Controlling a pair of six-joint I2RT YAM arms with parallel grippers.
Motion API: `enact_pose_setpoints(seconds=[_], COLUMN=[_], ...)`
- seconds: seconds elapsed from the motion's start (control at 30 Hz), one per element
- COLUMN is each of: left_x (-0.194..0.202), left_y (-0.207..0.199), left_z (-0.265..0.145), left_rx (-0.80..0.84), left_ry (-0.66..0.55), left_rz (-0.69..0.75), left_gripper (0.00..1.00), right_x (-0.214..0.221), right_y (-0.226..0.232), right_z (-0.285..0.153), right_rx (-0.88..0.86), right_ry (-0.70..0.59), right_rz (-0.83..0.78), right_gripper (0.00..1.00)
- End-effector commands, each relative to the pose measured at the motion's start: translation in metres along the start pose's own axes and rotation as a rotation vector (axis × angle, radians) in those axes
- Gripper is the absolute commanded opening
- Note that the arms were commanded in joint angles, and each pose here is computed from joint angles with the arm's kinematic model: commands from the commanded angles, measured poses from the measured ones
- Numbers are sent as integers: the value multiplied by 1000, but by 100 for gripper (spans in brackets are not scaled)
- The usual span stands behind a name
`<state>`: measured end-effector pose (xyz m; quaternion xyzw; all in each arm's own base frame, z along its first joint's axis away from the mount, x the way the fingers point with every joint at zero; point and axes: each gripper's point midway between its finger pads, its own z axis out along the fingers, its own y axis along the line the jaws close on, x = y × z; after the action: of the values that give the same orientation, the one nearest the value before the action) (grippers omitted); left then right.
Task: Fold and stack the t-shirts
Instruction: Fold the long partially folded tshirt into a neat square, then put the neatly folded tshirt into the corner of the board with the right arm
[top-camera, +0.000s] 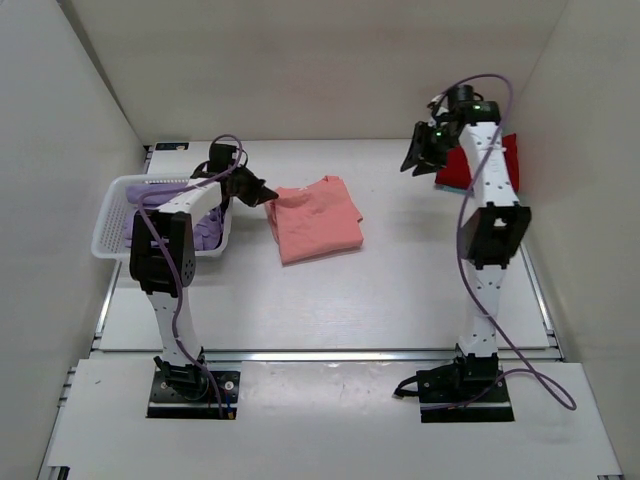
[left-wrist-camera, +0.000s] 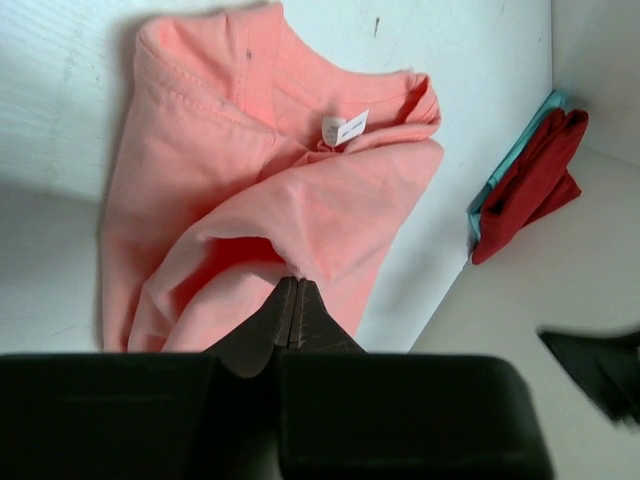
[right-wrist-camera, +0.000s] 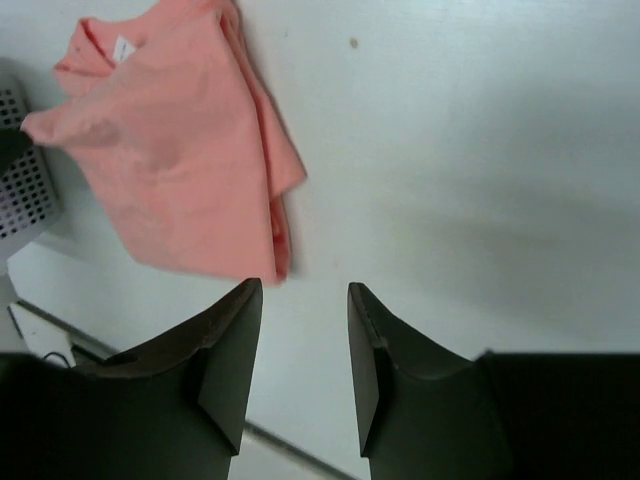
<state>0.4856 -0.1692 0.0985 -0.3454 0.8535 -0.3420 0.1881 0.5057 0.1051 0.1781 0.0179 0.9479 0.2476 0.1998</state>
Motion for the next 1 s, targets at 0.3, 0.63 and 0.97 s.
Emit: enact_pose_setpoints(seconds=[0.3,0.63,0.97], left_x=[-62,-59,-9], left_y=[-21,-88,-31], left_z=[-2,-39,7], left_rx=[39,97,-43], left_ry=[-195,-287,-170], left_rz=[-32,116,162], left_gripper=[52,44,40], right_x=[100,55,46], right_y=[-3,24,74], right_z=[-86,-4,111], right_rx=[33,-190,-296], right_ry=[-63,-138,-25], right_rz=[-64,-177,-233], right_gripper=[39,51,68])
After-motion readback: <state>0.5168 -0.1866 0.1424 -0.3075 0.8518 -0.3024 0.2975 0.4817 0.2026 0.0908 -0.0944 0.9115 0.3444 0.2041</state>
